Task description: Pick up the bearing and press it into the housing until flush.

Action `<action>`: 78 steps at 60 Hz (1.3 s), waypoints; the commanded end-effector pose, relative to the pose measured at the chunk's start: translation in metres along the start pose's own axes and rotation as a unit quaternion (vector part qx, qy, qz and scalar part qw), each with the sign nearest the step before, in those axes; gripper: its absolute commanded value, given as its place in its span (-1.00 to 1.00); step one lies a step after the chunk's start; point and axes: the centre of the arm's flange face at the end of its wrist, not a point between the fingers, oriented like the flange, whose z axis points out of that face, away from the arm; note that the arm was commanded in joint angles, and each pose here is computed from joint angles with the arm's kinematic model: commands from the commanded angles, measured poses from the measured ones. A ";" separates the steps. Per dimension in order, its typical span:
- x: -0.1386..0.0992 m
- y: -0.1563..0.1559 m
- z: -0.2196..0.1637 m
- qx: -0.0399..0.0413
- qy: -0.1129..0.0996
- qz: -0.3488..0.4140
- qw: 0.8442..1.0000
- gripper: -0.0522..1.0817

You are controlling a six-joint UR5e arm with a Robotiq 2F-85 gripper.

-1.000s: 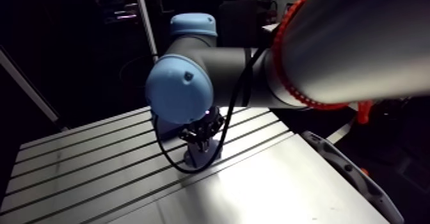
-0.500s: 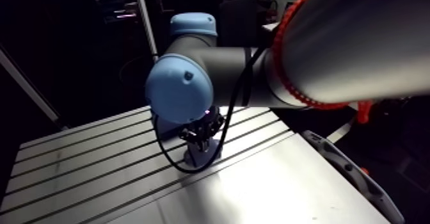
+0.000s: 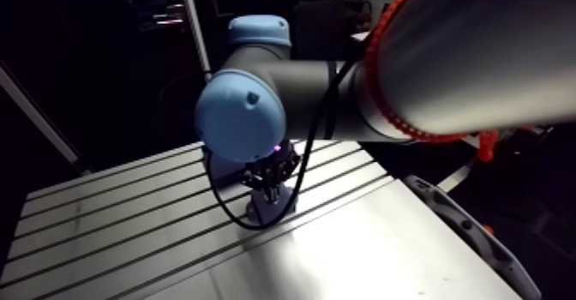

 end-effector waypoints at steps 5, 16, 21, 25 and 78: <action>-0.004 -0.004 -0.030 -0.007 0.013 -0.002 1.000 0.86; -0.009 -0.006 -0.048 -0.009 0.014 -0.002 1.000 0.86; -0.010 -0.006 -0.052 -0.009 0.014 -0.002 1.000 0.83; -0.010 -0.007 -0.058 -0.008 0.012 -0.002 1.000 0.63; -0.004 -0.006 -0.224 -0.012 0.014 0.040 0.999 -0.89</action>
